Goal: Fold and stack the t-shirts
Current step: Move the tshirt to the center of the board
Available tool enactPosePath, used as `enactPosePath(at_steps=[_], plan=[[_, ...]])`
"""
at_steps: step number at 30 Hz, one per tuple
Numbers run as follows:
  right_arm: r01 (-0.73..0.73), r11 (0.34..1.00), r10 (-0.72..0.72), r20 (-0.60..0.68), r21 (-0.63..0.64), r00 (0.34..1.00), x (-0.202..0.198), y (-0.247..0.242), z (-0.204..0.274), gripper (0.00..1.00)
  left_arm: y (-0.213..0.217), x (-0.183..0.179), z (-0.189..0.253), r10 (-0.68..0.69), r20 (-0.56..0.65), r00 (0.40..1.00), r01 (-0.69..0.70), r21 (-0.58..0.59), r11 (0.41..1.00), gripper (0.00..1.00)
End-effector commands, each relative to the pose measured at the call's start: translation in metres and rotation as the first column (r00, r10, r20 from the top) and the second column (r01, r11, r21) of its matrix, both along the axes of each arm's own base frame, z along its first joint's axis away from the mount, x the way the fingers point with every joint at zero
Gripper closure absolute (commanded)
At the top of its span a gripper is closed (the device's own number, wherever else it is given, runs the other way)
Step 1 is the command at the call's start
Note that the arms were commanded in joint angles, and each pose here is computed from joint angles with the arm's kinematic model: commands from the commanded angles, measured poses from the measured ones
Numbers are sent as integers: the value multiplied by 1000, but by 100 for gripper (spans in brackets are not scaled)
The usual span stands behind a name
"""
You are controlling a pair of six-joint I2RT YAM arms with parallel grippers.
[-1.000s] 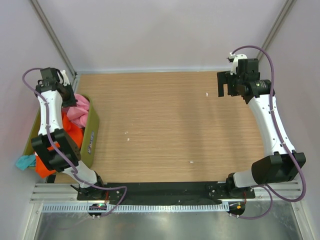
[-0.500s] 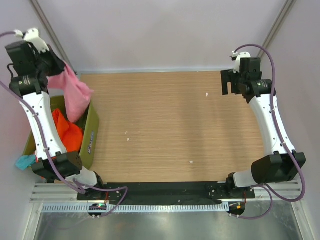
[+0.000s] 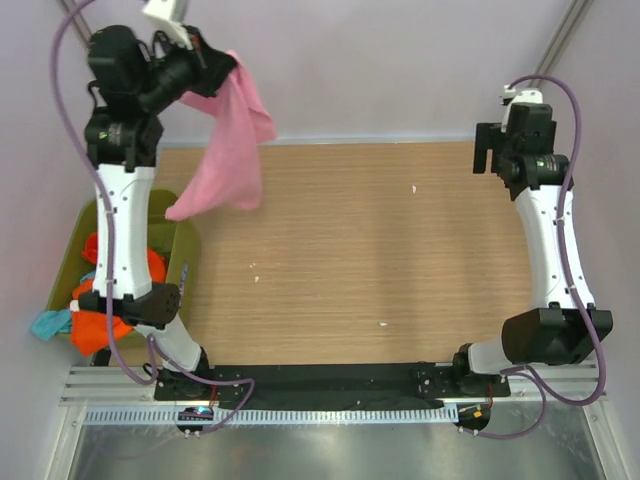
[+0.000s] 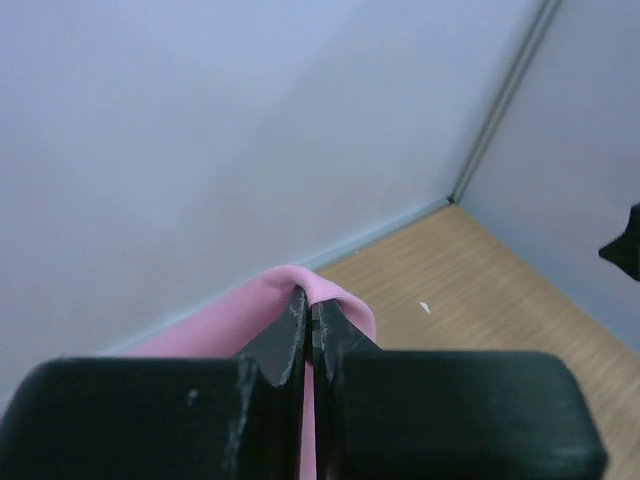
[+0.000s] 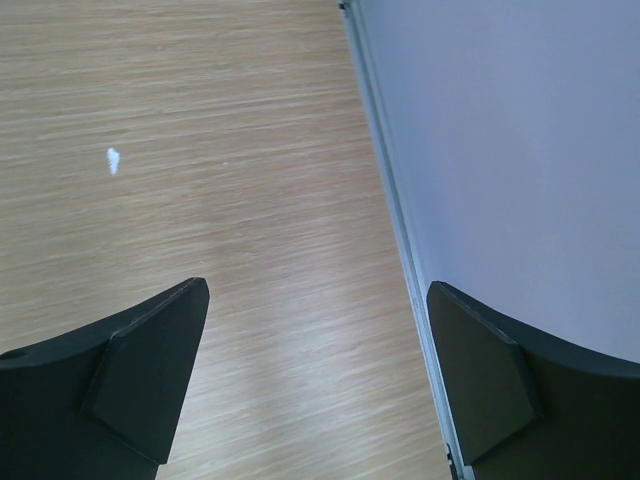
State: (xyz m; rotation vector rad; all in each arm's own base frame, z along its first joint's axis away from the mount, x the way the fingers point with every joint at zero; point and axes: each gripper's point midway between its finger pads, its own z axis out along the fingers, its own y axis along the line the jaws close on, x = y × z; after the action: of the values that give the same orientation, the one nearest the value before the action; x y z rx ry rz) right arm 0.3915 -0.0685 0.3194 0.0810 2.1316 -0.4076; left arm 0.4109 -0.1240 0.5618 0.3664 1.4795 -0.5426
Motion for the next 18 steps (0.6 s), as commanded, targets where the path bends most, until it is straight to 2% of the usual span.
enactPosePath(at_steps=[1,6,9,12,13,14,15,17,18], plan=[[158,987,-159,135,13,978,-16,-38,39,3,-58,-13,20,-133,132,982,124,74,990,100],[213,976,-216,122,34,969,-34,-56,31,3,-137,-34,23,-262,201,944,238,138,961,100],[228,973,-231,121,38,966,-44,-60,29,3,-165,-42,26,-297,218,929,274,130,953,100],[238,970,-241,122,39,963,-51,-63,28,3,-172,-44,27,-296,224,929,274,124,954,100],[236,971,-239,119,42,964,-52,-63,27,3,-169,-39,24,-267,217,939,244,126,962,94],[235,971,-238,117,42,964,-52,-63,26,3,-166,-35,17,-241,199,950,217,133,967,78],[233,972,-236,111,44,965,-52,-63,25,3,-163,-30,10,-215,182,960,190,142,971,39],[209,976,-214,98,59,972,-50,-58,19,3,-148,-17,-3,-119,165,979,89,180,980,20],[198,978,-203,81,66,976,-48,-57,14,3,-144,-10,-26,-89,123,988,60,222,973,13]])
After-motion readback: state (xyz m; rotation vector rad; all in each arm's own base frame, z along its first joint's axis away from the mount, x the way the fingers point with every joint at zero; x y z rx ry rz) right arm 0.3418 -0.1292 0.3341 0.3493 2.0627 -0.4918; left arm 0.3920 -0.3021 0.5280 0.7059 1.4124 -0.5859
